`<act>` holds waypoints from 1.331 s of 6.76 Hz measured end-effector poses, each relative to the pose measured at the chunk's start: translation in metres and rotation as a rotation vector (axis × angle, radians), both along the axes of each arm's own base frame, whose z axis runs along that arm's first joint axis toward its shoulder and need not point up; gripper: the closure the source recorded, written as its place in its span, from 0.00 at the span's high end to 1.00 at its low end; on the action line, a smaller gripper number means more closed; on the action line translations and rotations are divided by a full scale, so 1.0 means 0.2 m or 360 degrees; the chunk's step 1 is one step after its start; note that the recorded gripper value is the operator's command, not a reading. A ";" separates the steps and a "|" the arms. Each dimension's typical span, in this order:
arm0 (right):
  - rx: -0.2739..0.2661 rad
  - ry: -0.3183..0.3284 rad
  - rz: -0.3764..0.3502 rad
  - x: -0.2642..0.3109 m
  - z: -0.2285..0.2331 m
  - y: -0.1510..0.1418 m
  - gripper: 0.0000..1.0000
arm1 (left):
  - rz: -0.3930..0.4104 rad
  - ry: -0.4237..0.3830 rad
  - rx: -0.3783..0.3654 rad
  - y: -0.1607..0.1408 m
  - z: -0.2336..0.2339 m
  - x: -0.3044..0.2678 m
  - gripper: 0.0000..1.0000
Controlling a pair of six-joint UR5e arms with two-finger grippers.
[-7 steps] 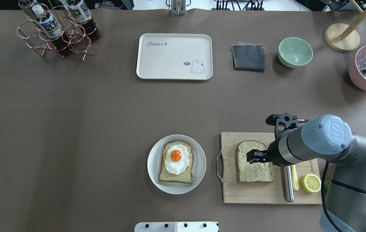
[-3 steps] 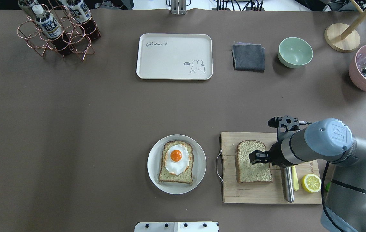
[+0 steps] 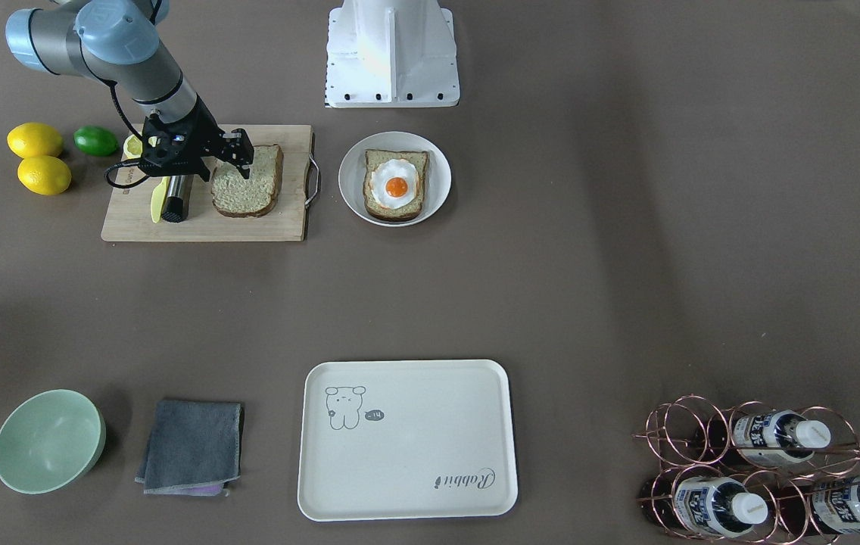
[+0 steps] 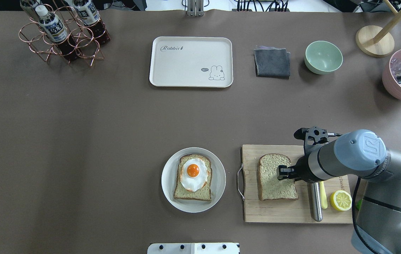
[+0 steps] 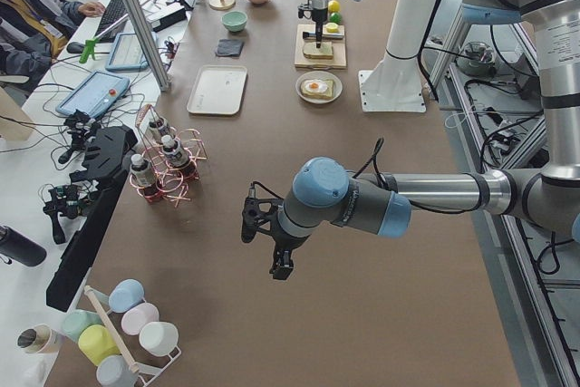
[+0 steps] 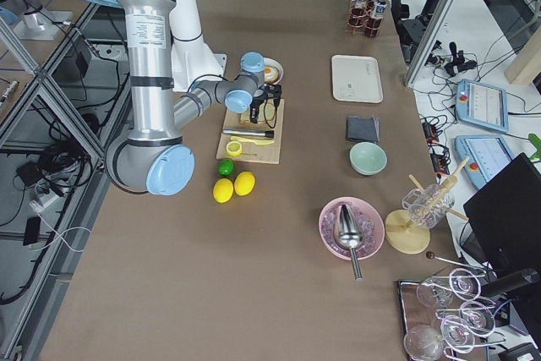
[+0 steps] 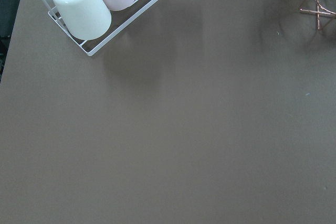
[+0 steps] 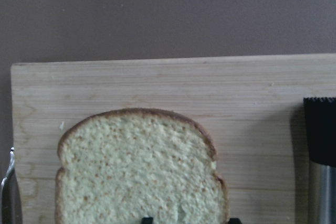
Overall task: Make sandwich and place on tray
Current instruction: 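Grasp the plain bread slice with the right gripper, then carry the bread slice to the plate and lay it on the egg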
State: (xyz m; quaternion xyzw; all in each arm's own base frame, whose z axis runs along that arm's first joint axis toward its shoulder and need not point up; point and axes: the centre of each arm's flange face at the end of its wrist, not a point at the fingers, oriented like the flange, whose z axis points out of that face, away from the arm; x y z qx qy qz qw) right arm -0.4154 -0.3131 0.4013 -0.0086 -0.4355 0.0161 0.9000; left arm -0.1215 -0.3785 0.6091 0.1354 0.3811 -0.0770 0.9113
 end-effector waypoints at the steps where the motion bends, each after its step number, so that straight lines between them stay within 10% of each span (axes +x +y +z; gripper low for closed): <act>1: 0.0000 -0.0001 0.0000 0.00 0.00 0.00 0.00 | -0.0001 0.0000 0.0002 0.00 0.00 0.00 0.97; 9: 0.0034 -0.0238 -0.0002 0.07 -0.37 -0.05 0.00 | -0.0005 0.0004 -0.0012 0.03 0.01 0.00 0.97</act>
